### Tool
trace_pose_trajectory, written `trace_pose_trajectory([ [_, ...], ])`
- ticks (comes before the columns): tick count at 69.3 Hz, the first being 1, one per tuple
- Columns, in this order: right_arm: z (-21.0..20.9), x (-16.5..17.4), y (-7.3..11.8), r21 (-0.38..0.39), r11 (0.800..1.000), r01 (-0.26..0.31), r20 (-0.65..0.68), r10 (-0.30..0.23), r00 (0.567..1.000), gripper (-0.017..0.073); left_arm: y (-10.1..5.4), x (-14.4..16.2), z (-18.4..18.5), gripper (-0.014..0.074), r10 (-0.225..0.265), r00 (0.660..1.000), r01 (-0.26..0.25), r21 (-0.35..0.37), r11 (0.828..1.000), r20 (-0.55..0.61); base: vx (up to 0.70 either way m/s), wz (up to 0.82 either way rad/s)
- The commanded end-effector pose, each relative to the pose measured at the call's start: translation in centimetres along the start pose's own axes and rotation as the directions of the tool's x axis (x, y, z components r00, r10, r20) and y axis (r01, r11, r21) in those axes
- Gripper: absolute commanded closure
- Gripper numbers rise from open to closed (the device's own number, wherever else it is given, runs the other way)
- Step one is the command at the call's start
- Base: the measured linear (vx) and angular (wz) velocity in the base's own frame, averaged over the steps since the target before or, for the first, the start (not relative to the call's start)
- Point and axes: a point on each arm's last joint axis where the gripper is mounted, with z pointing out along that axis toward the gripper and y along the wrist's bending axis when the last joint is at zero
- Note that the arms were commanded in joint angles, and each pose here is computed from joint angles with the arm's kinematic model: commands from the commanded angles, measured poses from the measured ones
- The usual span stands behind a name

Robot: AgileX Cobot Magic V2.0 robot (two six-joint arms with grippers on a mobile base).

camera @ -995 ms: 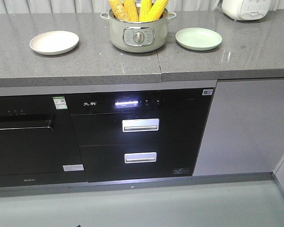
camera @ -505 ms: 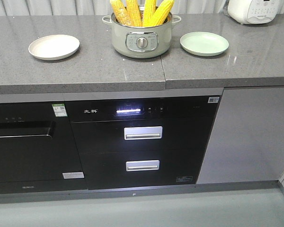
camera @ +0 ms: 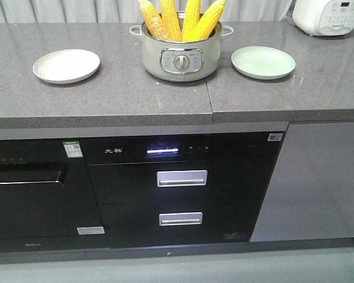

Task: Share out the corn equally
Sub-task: 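Drive the base toward the counter with the pot and plates, then drive closer and align the base in front of the corn pot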

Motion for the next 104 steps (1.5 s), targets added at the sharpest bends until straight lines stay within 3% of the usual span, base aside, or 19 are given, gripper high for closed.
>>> trace_pose_trajectory([
  [1,0.01,-0.51,0.02,0.002,1.000,0.009,0.069,-0.009,0.998,0.0567,-0.12,-0.73,-0.14,0.0603,-0.014,0.996,0.013,0.018,1.000,0.092,0.10,0.00],
  [104,0.01,-0.53,0.02,0.002,1.000,0.009,0.070,-0.009,0.997,0.0567,-0.12,-0.73,-0.14,0.0603,-0.014,0.996,0.013,0.018,1.000,0.092,0.09,-0.02],
])
